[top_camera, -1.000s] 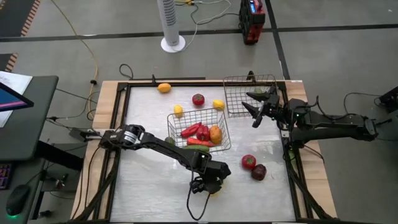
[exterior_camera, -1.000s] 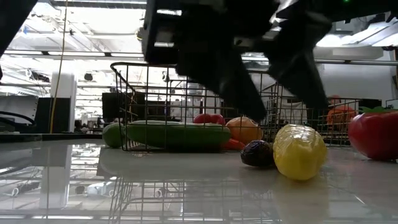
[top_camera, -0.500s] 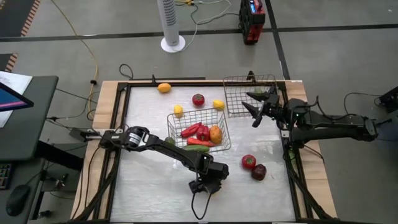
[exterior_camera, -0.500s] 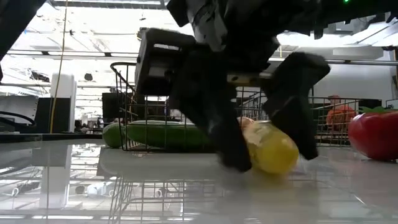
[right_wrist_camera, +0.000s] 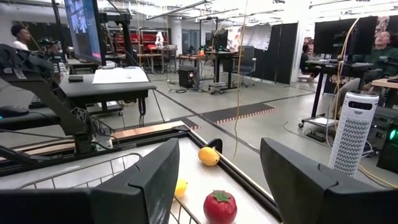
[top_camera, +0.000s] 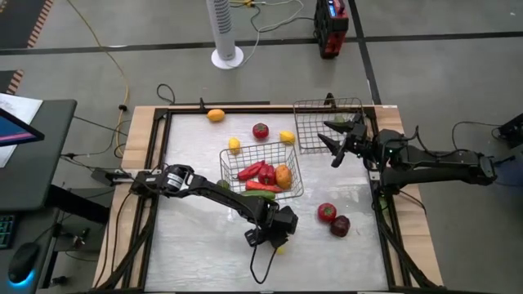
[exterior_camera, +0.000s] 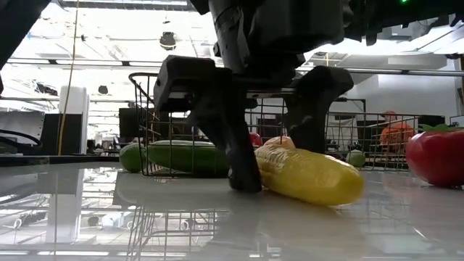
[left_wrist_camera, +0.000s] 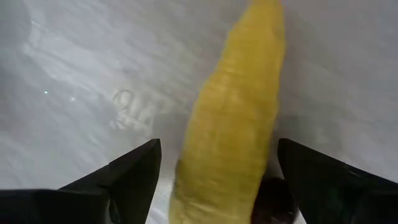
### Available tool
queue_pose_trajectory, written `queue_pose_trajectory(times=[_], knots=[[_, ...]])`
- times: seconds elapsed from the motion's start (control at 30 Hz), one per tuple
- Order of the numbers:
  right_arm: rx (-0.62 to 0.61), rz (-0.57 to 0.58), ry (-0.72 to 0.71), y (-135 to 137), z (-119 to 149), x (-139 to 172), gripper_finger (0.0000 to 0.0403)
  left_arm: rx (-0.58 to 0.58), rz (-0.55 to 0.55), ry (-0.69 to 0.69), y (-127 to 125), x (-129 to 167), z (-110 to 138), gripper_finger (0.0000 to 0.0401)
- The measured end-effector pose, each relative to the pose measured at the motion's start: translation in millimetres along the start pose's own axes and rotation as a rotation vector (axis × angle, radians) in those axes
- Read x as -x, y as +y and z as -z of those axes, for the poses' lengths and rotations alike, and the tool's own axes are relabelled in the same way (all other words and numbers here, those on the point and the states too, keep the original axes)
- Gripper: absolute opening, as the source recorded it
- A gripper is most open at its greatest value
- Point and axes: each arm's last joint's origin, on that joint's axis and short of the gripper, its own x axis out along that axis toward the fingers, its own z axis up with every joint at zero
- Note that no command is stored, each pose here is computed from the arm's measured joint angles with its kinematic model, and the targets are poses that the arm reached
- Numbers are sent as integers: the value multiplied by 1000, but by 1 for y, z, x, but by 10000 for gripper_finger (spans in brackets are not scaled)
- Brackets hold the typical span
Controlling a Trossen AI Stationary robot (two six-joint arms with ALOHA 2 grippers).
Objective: Sort produce into baskets
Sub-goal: Put the yellow corn into the left wire basket
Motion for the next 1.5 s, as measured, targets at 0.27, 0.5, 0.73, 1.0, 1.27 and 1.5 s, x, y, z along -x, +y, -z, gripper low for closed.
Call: queue_pose_trajectory(times=[0.27, 0.5, 0.73, 1.0, 1.27, 1.5], knots=[[0, 0, 0, 0, 0, 0, 253, -1, -30, 31, 1, 0, 1, 246], [0, 0, 0, 0, 0, 0, 253, -8, -103, 103, 3, 0, 3, 160], [0, 0, 1, 0, 0, 0, 253, -4, -93, 122, 3, 6, 6, 152], [7, -1, 18, 0, 2, 0, 253, 55, -191, -11, 6, 75, -5, 158], [2, 0, 15, 0, 2, 0, 253, 349, -420, -89, 18, 169, 15, 158], [-11, 0, 10, 0, 1, 0, 253, 706, -426, -21, 39, 187, 64, 166]])
